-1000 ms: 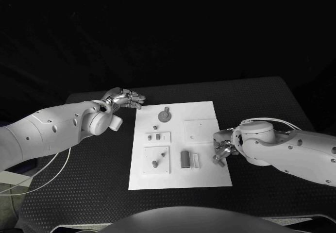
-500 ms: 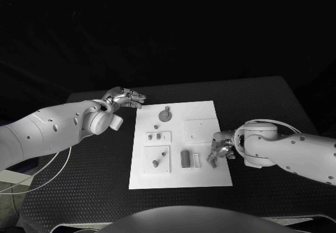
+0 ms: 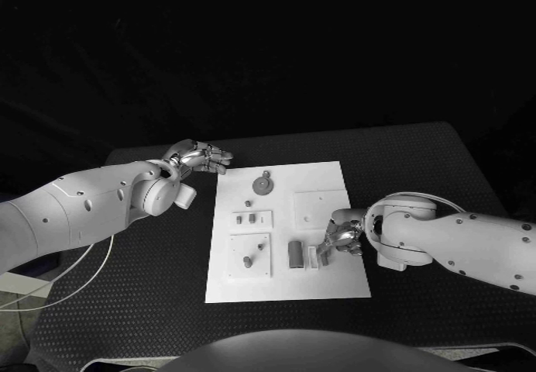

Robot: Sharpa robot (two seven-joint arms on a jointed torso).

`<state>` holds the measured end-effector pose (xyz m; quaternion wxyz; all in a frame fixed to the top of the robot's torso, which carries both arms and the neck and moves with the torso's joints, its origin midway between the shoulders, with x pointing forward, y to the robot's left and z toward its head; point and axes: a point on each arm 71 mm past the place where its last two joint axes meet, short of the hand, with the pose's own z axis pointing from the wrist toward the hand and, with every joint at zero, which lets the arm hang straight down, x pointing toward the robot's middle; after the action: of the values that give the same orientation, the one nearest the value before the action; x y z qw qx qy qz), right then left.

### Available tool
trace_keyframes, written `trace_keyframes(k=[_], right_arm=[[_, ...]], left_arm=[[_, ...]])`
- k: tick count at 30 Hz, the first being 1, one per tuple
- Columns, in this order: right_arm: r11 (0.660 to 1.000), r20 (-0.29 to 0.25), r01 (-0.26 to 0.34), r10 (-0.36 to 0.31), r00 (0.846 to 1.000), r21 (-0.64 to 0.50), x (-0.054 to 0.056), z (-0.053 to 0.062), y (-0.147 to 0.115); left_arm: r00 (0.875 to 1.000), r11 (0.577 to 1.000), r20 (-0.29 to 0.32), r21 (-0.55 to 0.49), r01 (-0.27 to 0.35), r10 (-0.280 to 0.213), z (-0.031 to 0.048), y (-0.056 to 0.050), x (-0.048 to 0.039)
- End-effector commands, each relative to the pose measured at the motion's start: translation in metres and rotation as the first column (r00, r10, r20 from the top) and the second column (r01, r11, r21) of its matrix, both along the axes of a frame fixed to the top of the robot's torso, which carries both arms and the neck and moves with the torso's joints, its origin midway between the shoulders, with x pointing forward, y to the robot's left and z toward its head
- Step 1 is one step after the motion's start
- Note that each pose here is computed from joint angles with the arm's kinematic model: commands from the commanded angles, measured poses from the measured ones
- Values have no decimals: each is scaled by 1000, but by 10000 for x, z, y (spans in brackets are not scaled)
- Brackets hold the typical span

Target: Assemble the parts on the task board

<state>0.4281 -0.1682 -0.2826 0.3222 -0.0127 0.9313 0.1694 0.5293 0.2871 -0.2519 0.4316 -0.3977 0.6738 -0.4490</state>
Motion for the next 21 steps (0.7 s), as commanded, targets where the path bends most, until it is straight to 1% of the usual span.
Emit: trace_keyframes(k=[1, 14, 21], right_arm=[[999, -35, 5, -4, 999, 34, -20, -7, 72], [999, -48, -1, 3, 999, 45, -22, -12, 140], [999, -50, 3, -1, 999, 35, 5, -27, 131]], left_arm=[[1000, 1000, 3, -7, 20, -20, 9, -38, 1], [1000, 1000, 2, -7, 20, -20, 8, -36, 1], [1000, 1000, 1, -7, 21, -21, 8, -36, 0]])
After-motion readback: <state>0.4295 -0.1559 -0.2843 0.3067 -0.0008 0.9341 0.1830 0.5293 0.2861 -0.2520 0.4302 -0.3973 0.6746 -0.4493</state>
